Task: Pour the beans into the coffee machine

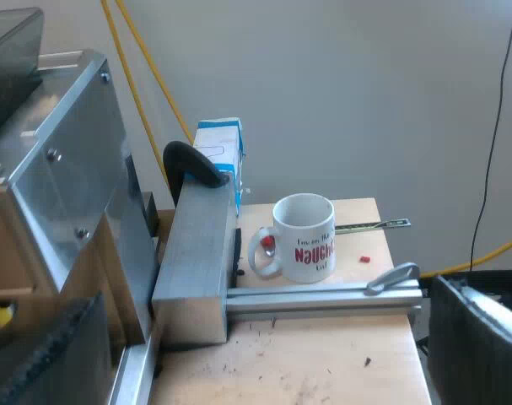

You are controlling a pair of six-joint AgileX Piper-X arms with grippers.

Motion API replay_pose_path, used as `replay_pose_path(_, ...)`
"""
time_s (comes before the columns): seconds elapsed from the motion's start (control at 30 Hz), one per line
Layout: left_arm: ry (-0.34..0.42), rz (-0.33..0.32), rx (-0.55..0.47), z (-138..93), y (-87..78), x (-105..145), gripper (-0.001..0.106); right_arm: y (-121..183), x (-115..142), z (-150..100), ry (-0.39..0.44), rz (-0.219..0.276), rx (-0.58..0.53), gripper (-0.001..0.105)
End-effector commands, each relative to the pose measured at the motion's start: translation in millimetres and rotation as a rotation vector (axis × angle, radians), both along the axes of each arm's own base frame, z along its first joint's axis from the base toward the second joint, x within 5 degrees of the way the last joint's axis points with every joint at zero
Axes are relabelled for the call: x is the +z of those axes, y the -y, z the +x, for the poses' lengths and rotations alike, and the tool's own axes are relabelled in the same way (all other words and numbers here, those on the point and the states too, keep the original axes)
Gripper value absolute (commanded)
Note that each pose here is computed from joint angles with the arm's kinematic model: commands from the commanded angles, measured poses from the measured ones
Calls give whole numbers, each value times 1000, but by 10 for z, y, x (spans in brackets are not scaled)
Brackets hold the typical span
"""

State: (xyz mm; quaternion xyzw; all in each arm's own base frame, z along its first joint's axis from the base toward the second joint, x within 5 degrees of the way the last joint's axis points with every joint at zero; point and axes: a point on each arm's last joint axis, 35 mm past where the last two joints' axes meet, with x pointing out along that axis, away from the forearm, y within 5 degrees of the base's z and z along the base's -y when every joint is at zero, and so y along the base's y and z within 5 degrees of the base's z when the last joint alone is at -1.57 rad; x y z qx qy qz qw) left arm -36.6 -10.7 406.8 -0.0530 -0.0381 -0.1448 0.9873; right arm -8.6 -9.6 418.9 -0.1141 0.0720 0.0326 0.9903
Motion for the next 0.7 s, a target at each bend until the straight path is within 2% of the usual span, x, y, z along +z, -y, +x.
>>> replay_pose_path(0.03, 1, -9, 5, -1, -5, 19, 60, 53, -53, -212, 20, -7, -3, 78)
replay_pose_path(0.1, -11, -9, 5, -4, -5, 8, 60, 85, -89, -333, 45, -1, -6, 78)
replay_pose_path(0.2, -85, -9, 7, -1, -6, -71, 60, 128, -144, -504, 84, 9, -6, 78)
replay_pose_path(0.33, -215, -9, 20, -53, -10, -187, 60, 143, -141, -544, 72, 4, -17, 78)
replay_pose_path(0.43, -260, -9, 20, -59, -10, -234, 60, 148, -165, -547, 50, -3, -31, 78)
replay_pose_path(0.57, -282, -8, 53, -61, -21, -259, 60, 134, -196, -501, 41, -5, -23, 78)
replay_pose_path(0.7, -288, -6, 190, -9, -67, -293, 60, 96, -275, -355, 37, -5, -21, 78)
